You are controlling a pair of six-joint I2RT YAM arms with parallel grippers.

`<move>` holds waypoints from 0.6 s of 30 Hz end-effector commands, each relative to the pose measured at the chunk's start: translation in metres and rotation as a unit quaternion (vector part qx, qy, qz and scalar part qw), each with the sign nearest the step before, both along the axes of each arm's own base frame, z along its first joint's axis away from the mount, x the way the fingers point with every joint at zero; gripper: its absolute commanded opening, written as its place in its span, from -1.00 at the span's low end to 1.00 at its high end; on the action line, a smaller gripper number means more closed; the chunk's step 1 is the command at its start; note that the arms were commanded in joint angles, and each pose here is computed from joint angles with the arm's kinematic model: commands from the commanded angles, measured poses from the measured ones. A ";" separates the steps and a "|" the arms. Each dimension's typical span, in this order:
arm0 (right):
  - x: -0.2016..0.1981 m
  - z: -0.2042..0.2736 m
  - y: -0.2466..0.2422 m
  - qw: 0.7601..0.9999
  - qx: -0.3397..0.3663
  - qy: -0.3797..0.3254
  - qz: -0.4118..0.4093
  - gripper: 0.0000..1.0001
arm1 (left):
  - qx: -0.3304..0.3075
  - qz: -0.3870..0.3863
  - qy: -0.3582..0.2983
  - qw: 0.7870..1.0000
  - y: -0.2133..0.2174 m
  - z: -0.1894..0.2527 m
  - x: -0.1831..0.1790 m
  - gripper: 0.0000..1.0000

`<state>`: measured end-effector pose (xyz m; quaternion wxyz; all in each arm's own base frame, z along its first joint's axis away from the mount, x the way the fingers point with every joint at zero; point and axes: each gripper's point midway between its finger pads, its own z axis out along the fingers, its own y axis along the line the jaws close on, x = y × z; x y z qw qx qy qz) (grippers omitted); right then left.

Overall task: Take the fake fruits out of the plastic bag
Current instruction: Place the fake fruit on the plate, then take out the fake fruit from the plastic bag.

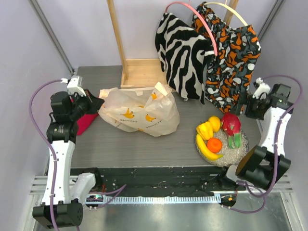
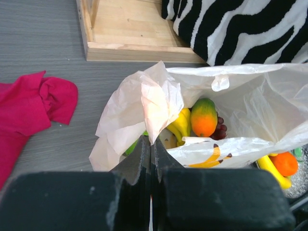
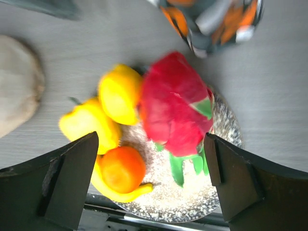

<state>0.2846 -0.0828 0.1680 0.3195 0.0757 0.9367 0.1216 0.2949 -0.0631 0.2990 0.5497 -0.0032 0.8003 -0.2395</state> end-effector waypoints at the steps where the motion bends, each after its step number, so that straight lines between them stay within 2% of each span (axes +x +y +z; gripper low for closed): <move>1: -0.011 0.089 0.030 0.990 -0.017 -0.094 0.103 0.99 | -0.010 -0.025 0.002 1.000 -0.009 0.002 -0.015 -1.00; 2: -0.010 0.117 0.033 0.983 -0.036 -0.127 0.126 0.99 | -0.010 -0.025 0.006 1.000 -0.009 0.001 -0.018 -1.00; 3: -0.021 0.125 0.043 0.978 -0.037 -0.128 0.162 0.99 | -0.008 -0.024 0.011 1.000 -0.009 -0.001 -0.020 -1.00; 6: -0.031 0.180 0.080 0.949 -0.023 -0.205 0.238 0.99 | 0.000 -0.023 0.015 1.000 -0.007 -0.001 -0.027 -1.00; 8: -0.034 0.210 0.119 0.926 -0.002 -0.249 0.285 0.99 | 0.010 -0.031 0.015 0.999 -0.008 -0.002 -0.031 -1.00; 9: -0.020 0.227 0.130 0.913 -0.009 -0.285 0.292 0.99 | 0.013 -0.034 0.022 0.999 -0.009 -0.006 -0.034 -1.00; 10: -0.022 0.228 0.172 0.906 0.023 -0.273 0.323 0.97 | 0.018 -0.037 0.024 0.999 -0.009 -0.006 -0.036 -1.00; 11: -0.021 0.233 0.191 0.895 0.021 -0.283 0.345 0.93 | 0.021 -0.042 0.025 0.999 -0.009 -0.007 -0.038 -1.00; 12: -0.018 0.237 0.220 0.877 0.023 -0.293 0.381 0.89 | 0.031 -0.052 0.033 0.998 -0.010 -0.011 -0.042 -1.00; 13: -0.030 0.240 0.260 0.852 0.033 -0.293 0.432 0.77 | 0.036 -0.058 0.030 0.997 -0.011 -0.007 -0.044 -1.00; 17: -0.016 0.247 0.321 0.816 0.027 -0.314 0.485 0.48 | 0.050 -0.078 0.061 0.994 -0.012 -0.012 -0.056 -1.00; 18: -0.001 0.243 0.338 0.808 0.028 -0.318 0.496 0.38 | 0.049 -0.077 0.067 0.994 -0.012 -0.013 -0.057 -1.00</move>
